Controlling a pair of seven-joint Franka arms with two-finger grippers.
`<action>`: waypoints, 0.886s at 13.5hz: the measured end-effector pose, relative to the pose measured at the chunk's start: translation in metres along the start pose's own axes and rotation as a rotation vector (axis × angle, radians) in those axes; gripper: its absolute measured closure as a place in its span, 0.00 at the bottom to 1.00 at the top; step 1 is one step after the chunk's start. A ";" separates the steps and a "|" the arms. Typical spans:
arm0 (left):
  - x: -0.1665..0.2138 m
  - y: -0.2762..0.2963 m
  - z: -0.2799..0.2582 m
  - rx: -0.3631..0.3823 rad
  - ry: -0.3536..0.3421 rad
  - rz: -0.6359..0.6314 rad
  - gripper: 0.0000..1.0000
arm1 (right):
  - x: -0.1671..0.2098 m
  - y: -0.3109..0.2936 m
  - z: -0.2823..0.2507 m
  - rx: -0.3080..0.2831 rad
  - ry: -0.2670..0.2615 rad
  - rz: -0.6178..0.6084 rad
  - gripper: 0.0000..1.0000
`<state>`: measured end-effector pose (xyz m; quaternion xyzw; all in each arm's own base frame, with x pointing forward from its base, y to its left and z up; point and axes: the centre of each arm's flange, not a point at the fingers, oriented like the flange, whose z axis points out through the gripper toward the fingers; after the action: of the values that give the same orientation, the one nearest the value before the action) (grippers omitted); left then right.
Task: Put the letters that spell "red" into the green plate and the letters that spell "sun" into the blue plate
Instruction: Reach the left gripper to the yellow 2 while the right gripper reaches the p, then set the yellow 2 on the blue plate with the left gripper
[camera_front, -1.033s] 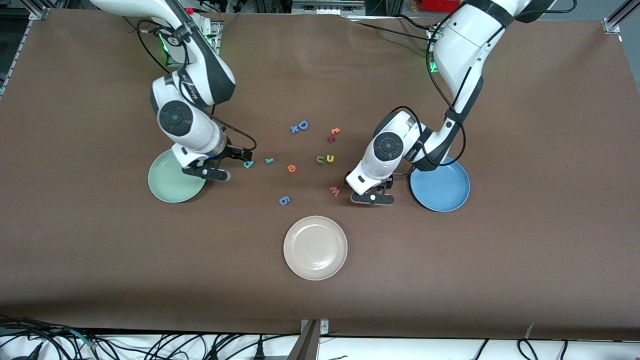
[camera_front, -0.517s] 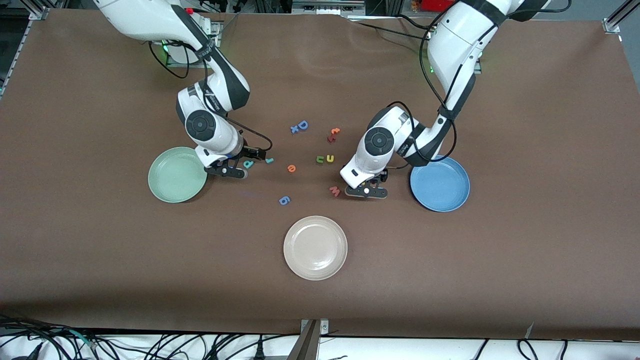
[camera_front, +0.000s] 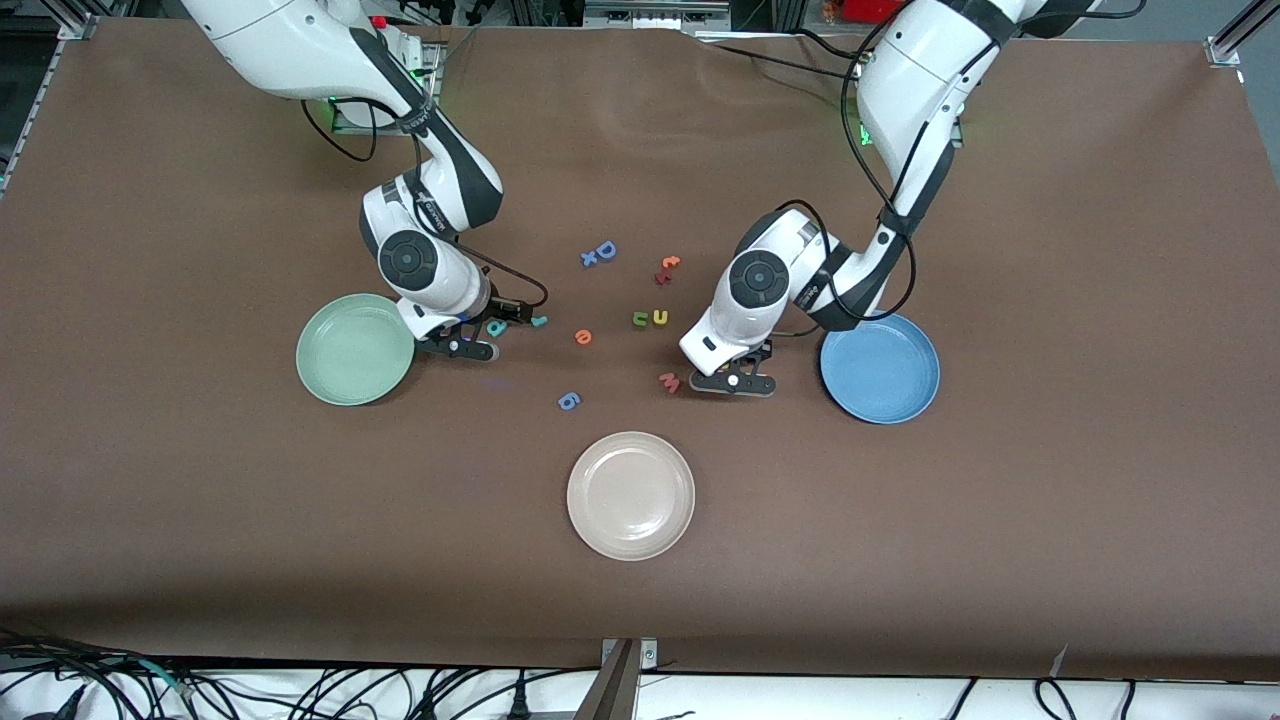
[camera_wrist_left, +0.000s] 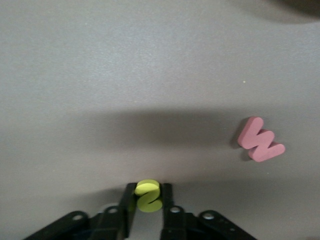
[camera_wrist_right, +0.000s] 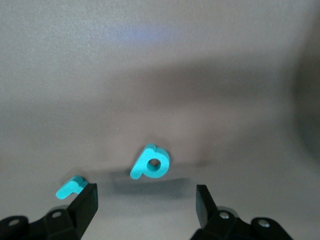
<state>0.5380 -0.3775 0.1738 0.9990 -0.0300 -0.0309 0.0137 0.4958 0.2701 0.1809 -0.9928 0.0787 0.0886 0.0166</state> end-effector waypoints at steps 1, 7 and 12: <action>0.000 -0.001 0.000 0.005 -0.005 -0.002 0.78 | 0.001 0.000 0.000 -0.003 0.007 -0.007 0.19; 0.026 -0.049 -0.063 0.074 -0.063 -0.001 0.78 | 0.004 -0.001 0.000 0.011 0.032 -0.012 0.22; 0.053 -0.129 -0.089 0.072 -0.092 0.168 0.78 | 0.004 0.000 0.005 0.008 0.025 -0.010 0.40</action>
<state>0.6036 -0.2498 0.2553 0.9903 -0.1155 -0.0743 -0.0209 0.4987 0.2694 0.1752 -0.9941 0.0743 0.0758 0.0200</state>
